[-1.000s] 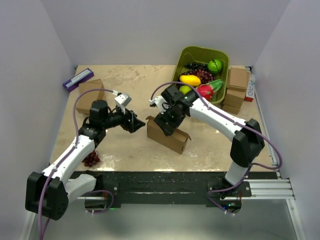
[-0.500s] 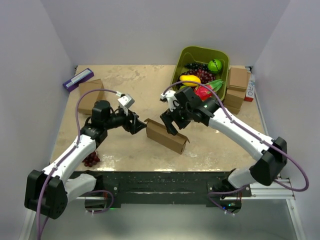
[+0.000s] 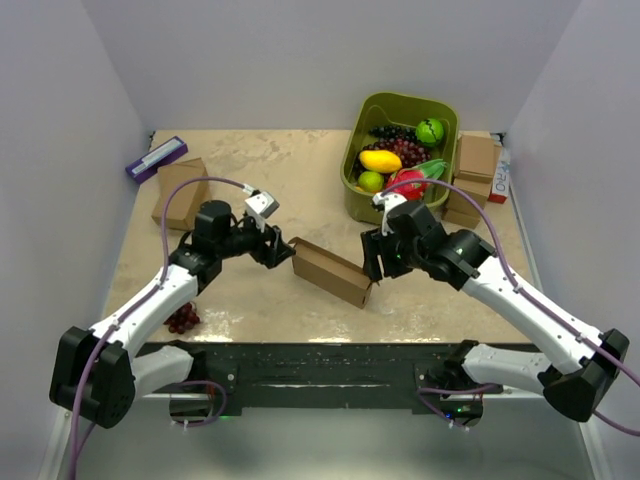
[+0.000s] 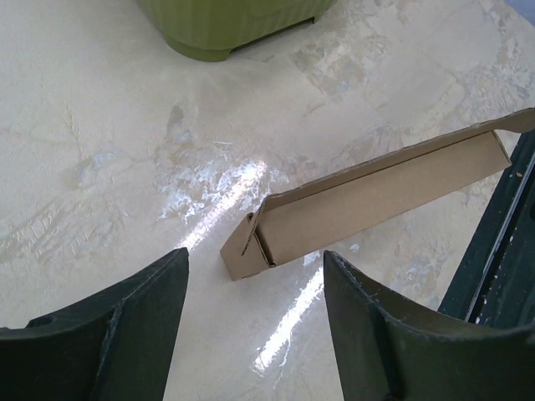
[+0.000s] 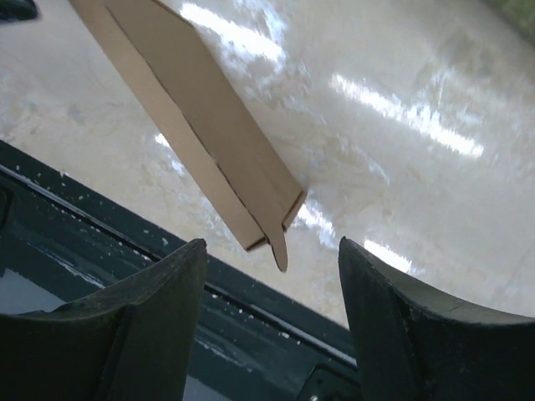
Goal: Fold the paper box
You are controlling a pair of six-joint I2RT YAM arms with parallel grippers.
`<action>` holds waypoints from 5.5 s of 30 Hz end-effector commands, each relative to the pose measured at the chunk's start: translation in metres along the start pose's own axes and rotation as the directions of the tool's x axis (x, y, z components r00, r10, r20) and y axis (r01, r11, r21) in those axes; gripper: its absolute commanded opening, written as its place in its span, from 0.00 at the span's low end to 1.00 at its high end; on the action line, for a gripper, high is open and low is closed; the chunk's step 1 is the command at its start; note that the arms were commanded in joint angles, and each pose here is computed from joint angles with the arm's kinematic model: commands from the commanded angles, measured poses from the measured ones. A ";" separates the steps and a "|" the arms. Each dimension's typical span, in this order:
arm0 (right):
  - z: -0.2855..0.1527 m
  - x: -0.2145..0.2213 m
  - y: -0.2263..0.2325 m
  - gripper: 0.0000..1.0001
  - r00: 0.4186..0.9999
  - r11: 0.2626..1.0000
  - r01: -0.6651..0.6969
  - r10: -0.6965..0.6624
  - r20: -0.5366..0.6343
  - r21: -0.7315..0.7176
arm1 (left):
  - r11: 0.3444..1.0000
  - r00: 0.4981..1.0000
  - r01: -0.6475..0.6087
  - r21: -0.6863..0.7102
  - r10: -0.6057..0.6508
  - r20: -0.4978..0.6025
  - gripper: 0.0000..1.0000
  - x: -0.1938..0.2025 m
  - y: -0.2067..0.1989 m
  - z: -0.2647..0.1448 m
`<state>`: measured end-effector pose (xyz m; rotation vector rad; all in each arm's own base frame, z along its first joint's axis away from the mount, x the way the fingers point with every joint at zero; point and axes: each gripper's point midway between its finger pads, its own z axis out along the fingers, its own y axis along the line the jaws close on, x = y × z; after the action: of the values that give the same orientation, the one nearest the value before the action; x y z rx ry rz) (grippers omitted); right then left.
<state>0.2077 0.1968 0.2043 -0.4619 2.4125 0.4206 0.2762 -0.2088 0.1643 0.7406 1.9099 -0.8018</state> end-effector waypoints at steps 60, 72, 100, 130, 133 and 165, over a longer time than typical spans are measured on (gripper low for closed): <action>0.023 0.035 -0.002 0.21 0.975 0.969 -0.222 0.220 0.029 0.112 | 0.996 0.997 -0.045 0.076 0.040 0.072 0.12 -0.030 -0.018 0.019; 0.022 0.035 -0.004 0.18 0.973 0.966 -0.230 0.228 0.037 0.116 | 0.995 0.999 -0.043 0.088 0.042 0.010 0.00 -0.014 -0.031 0.031; 0.011 0.019 0.004 0.00 0.935 0.940 -0.338 0.331 0.129 0.042 | 0.997 0.977 0.060 -0.053 -0.070 -0.200 0.00 0.046 -0.038 0.039; 0.020 0.009 -0.016 0.02 0.859 0.870 -0.481 0.443 0.259 0.109 | 0.984 0.975 0.154 -0.084 -0.166 -0.151 0.00 0.056 -0.061 0.032; 0.022 0.011 -0.017 0.02 0.852 0.867 -0.488 0.449 0.269 0.100 | 0.984 0.976 0.164 -0.076 -0.173 -0.132 0.00 0.055 -0.064 0.030; 0.035 0.072 -0.017 0.00 0.884 0.864 -0.452 0.401 0.242 0.220 | 0.975 0.976 0.208 -0.081 -0.213 -0.055 0.00 0.051 -0.070 0.024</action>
<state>0.1883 0.1681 0.1377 0.1992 2.3078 0.2529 0.2407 -0.2562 0.1456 0.4857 2.0109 -0.7651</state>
